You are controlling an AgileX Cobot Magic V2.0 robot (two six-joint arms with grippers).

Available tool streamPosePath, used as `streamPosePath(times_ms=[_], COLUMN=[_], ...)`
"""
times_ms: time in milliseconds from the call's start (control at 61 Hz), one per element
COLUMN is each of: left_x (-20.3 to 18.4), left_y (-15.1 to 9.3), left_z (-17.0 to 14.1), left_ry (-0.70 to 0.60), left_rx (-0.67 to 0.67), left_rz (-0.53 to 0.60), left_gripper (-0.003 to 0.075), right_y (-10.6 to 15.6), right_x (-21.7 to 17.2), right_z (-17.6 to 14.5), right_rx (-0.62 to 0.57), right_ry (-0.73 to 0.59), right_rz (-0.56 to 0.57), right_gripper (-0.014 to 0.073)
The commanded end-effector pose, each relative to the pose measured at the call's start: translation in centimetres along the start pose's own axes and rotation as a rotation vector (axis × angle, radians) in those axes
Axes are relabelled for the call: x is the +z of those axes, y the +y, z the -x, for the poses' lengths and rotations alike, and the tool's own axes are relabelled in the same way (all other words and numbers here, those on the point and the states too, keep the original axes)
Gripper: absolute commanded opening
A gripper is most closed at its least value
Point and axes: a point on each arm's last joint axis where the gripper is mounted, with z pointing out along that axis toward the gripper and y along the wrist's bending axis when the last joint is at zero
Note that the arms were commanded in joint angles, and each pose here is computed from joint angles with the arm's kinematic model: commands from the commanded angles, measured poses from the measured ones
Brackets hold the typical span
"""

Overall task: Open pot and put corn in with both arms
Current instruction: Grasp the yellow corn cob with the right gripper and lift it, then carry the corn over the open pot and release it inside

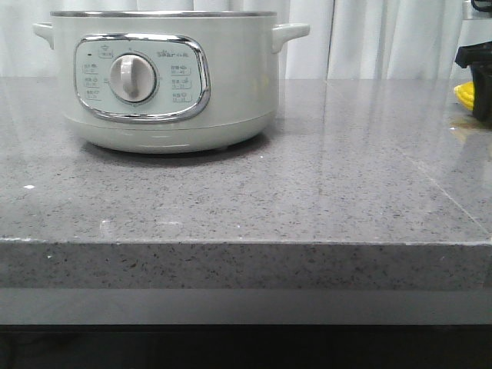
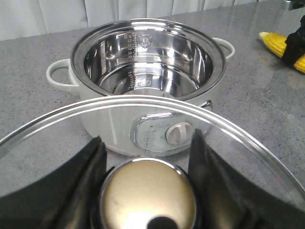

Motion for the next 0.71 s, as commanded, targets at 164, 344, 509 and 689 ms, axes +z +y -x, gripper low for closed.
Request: streamPosePath(times_ms=[164,344,509,689], left_x=[-1.0,-1.0,-1.0,-1.0], left_y=[-0.1,-0.1,-0.1,-0.1], left_z=[2.4,2.4,2.4,2.4], left_ry=[-0.186,-0.186,-0.186,-0.186], left_rx=[-0.003,-0.003,-0.003,-0.003], left_rz=[-0.012,-0.012,-0.012,-0.012], left_gripper=[0.022,0.022,0.022,0.022], right_y=[-0.1,0.3,1.3,2.7], right_x=[-4.8,-7.9,-12.5,-18.3], right_z=[1.0,0.8,0.1,-1.5], right_rx=[0.002,-0.003,-0.023,-0.055], right_ry=[-0.12,-0.184,-0.283,-0.402], right_rz=[0.012,0.028,0.108,0.183], right_gripper=[0.0335,0.033,0.033,0.033])
